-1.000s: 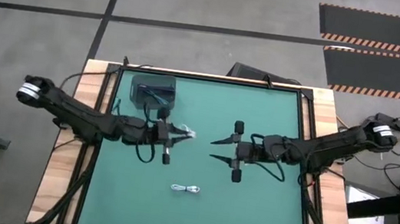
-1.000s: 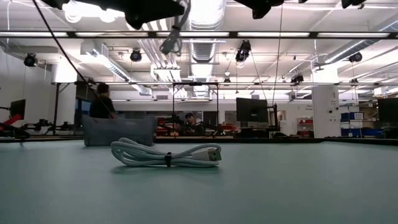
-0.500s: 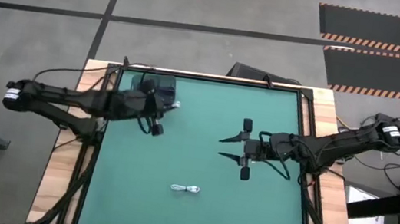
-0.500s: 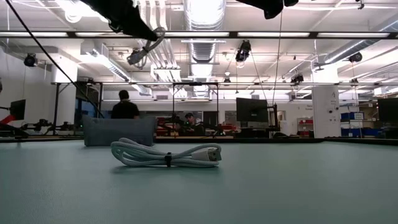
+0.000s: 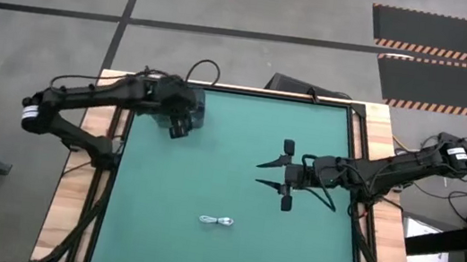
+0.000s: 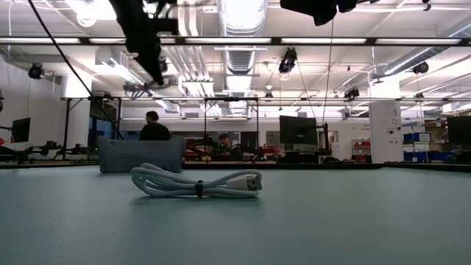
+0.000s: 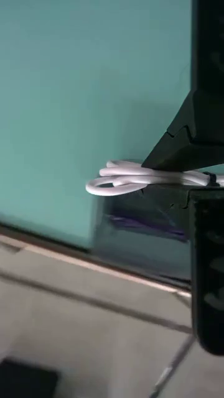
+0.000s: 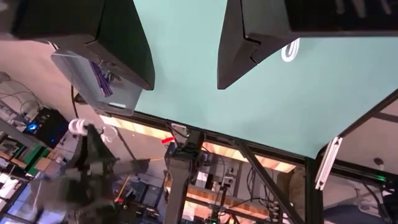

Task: Pick and place USB-C Cables
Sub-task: Put the right white charger cable into the black bin

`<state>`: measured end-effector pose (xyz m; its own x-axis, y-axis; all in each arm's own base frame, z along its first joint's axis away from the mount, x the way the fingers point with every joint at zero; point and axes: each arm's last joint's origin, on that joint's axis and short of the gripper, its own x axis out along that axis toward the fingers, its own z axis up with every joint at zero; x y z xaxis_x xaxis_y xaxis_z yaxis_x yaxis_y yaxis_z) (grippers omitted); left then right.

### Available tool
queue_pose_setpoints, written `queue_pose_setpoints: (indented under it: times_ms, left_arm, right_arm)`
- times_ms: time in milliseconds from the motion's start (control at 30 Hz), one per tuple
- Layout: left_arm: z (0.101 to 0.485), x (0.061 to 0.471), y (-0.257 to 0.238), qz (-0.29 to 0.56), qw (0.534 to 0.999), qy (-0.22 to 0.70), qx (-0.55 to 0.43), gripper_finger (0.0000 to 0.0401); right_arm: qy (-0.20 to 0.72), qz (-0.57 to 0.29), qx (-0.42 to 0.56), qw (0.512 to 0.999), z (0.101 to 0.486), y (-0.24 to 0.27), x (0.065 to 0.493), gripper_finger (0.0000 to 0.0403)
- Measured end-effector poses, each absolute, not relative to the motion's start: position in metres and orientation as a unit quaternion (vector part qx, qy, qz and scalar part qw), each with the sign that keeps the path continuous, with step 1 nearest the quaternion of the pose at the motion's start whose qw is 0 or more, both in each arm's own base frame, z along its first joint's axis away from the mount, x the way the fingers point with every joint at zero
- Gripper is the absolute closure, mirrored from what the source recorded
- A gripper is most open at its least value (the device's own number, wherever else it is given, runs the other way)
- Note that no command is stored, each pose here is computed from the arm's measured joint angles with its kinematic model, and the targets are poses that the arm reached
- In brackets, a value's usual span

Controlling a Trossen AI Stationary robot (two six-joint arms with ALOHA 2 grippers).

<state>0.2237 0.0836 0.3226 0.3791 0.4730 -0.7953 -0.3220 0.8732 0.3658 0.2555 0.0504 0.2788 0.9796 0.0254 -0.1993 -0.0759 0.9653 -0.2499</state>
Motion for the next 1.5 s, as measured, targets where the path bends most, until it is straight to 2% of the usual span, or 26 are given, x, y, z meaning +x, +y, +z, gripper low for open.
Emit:
queue_pose_setpoints:
  times_ms: [300,600,1033,1500]
  left_arm:
    - [0.291,0.231,0.117,0.211,0.766,0.605,0.052,0.0393]
    - [0.269,0.23,0.152,0.193,0.737,0.647,0.034,0.0393]
    - [0.248,0.236,0.182,0.184,0.74,0.646,0.021,0.0393]
    - [0.232,0.245,0.192,0.189,0.76,0.621,0.023,0.0393]
  right_arm:
    - [0.106,0.027,-0.131,0.985,0.277,0.05,0.255,0.0236]
    - [0.11,0.027,-0.131,0.985,0.276,0.05,0.255,0.0236]
    - [0.121,0.028,-0.132,0.983,0.274,0.05,0.254,0.0236]
    - [0.127,0.028,-0.129,0.983,0.273,0.05,0.254,0.0236]
